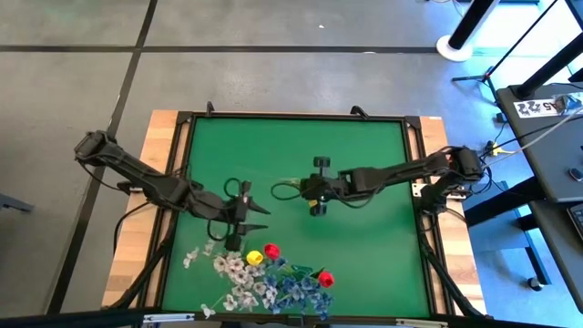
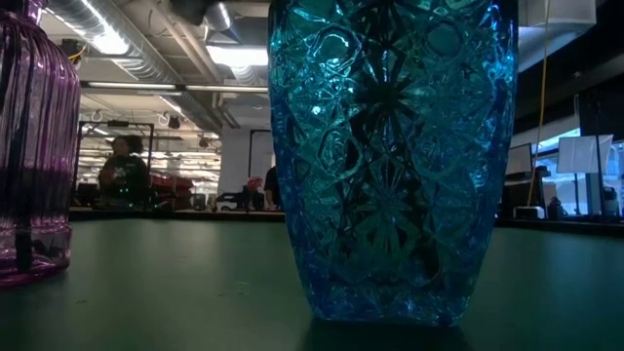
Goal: Sort flowers into vase by color
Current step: Put the yellow flower into the purple vase
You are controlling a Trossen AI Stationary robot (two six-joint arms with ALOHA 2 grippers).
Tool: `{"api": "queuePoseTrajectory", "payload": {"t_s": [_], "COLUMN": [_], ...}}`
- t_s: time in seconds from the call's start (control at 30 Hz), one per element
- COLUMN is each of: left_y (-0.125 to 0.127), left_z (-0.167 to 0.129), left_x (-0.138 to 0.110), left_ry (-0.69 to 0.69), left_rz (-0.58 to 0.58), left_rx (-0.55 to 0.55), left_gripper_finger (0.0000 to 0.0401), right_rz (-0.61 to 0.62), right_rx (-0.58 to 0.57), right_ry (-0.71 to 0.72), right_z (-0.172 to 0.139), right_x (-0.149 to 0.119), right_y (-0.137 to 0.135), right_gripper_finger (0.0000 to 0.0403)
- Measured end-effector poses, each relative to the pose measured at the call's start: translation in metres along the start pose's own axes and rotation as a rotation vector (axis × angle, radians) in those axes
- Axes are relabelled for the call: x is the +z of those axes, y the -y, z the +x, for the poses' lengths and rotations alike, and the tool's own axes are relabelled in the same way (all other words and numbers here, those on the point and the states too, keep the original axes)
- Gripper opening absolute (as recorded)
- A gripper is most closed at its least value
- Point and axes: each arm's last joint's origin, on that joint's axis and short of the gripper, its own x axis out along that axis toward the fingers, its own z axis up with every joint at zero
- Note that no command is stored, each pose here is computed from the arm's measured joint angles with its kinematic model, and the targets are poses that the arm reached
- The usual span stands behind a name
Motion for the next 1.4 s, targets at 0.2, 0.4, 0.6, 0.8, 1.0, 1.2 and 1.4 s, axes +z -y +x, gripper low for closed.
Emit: {"api": "queuePoseTrajectory", "payload": {"t_s": [0.2, 0.4, 0.6, 0.8, 1.0, 1.2, 1.4], "left_y": [0.000, -0.004, -0.006, -0.006, -0.003, -0.006, -0.007], "left_z": [0.010, 0.011, 0.008, 0.003, -0.003, -0.008, -0.003], "left_x": [-0.001, 0.003, 0.013, 0.026, 0.036, 0.052, 0.051], "left_ry": [0.017, 0.043, 0.114, 0.176, 0.210, 0.185, 0.101], "left_rz": [0.072, 0.156, 0.338, 0.585, 0.765, 0.737, 0.774], "left_rx": [0.065, 0.100, 0.195, 0.338, 0.432, 0.527, 0.532], "left_gripper_finger": [0.0165, 0.0165, 0.0165, 0.0165, 0.0165, 0.0165, 0.0165], "right_rz": [-0.021, 0.111, 0.207, 0.358, 0.449, 0.491, 0.520], "right_rx": [0.105, 0.223, 0.236, 0.256, 0.312, 0.358, 0.364], "right_ry": [0.080, 0.111, 0.133, 0.151, 0.217, 0.235, 0.262], "right_z": [-0.033, -0.055, -0.076, -0.103, -0.126, -0.132, -0.133], "right_x": [0.034, 0.056, 0.072, 0.090, 0.104, 0.108, 0.111], "right_y": [-0.009, 0.001, 0.014, 0.030, 0.041, 0.043, 0.044], "right_gripper_finger": [0.0009, 0.0004, 0.0009, 0.0004, 0.0008, 0.0004, 0.0008]}}
